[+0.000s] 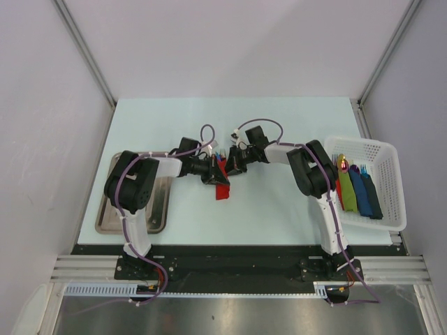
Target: Place the utensils on the paper napkin and roll it up
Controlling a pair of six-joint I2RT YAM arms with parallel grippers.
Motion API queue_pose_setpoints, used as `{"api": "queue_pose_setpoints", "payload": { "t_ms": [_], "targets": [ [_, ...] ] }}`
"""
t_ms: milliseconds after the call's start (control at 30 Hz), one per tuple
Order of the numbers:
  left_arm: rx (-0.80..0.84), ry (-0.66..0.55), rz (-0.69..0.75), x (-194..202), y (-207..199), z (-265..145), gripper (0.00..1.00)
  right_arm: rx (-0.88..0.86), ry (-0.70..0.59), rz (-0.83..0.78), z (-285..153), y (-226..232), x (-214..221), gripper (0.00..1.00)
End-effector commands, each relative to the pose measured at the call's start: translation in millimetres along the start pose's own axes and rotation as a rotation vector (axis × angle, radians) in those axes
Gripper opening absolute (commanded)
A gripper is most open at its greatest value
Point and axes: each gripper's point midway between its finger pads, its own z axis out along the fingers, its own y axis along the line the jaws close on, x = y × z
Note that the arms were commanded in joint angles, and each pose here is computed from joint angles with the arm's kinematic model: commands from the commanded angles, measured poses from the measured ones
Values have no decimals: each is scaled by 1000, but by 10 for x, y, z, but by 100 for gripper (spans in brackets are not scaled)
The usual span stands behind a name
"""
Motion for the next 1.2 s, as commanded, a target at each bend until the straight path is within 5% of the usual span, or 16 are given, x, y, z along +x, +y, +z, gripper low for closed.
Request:
{"api": "queue_pose_setpoints", "payload": {
  "t_ms": [0, 367, 867, 1167],
  "targets": [
    [64, 21, 25, 61, -58, 74, 0, 158, 6, 48, 156, -541, 144, 0],
    [-22, 53, -83, 271, 433, 137, 0, 198, -6, -7, 44, -413, 39, 1],
    [-65, 34, -77, 263, 535, 116, 12, -10, -49, -83, -478, 384, -284, 40],
    [-66, 36, -56, 249, 524, 113, 17, -54, -33, -49, -337, 399, -243, 43]
  ]
}}
